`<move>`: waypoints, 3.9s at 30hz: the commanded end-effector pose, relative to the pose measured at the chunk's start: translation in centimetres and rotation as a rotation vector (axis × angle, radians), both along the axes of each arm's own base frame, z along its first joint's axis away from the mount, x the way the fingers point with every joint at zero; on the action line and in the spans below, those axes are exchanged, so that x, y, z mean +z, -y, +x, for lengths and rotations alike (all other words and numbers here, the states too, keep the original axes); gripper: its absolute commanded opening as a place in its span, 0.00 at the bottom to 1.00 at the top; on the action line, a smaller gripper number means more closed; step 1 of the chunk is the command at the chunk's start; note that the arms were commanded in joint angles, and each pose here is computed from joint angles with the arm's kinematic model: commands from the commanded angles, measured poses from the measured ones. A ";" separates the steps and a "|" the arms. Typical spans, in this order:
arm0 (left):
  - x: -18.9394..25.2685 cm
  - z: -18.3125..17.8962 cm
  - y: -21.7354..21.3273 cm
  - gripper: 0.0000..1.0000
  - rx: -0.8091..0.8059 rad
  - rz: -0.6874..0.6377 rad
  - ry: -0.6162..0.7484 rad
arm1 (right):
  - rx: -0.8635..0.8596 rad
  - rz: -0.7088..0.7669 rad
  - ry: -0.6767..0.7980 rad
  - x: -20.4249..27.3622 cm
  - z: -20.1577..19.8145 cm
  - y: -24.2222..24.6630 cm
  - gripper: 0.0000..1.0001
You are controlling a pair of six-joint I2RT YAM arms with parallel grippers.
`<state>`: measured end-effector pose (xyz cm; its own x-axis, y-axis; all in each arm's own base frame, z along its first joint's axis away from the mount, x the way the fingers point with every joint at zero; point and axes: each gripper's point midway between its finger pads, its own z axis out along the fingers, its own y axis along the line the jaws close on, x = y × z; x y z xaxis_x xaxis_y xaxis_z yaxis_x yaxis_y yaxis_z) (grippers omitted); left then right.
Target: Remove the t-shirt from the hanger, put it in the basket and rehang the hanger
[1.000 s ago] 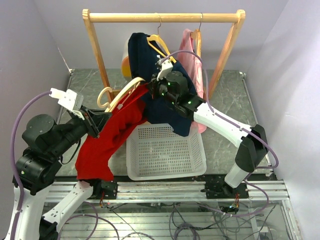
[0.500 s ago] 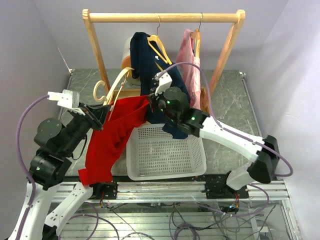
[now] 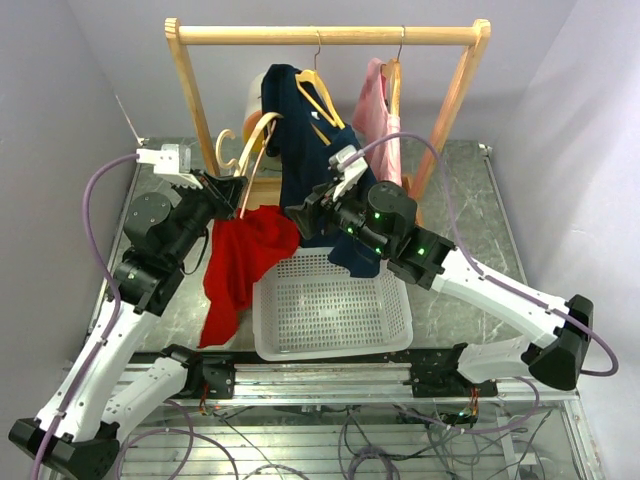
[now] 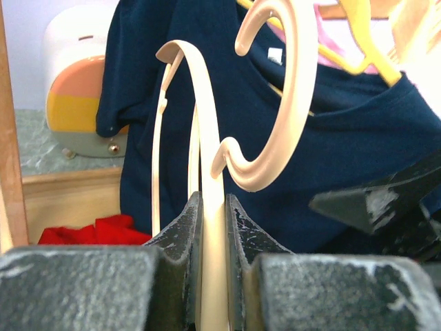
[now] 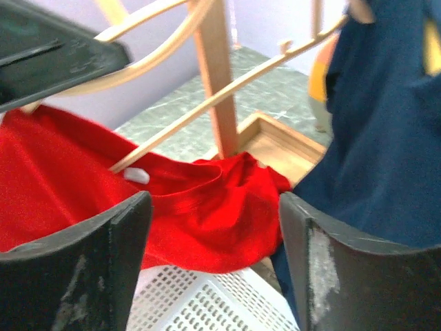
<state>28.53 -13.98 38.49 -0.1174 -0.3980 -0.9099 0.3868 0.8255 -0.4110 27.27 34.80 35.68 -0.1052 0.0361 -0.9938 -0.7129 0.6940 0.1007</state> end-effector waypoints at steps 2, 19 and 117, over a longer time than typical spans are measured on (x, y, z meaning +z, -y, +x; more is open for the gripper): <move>5.3 0.4 0.2 0.07 -0.003 -0.119 0.158 | 0.244 0.049 0.036 0.1 -2.7 -3.6 0.78; 5.9 0.8 1.5 0.07 -0.058 -0.151 0.157 | 0.449 -0.014 0.049 -3.1 -4.5 -10.3 0.81; 4.0 2.7 -0.5 0.07 0.076 0.021 0.010 | -0.006 -0.070 0.073 -0.6 -8.1 3.0 0.00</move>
<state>31.66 -13.51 40.14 -0.1075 -0.3870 -0.9158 0.2999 0.8656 -0.4009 17.51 31.74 39.10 0.0636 -0.0047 -0.9980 -0.7875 0.6141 -0.0530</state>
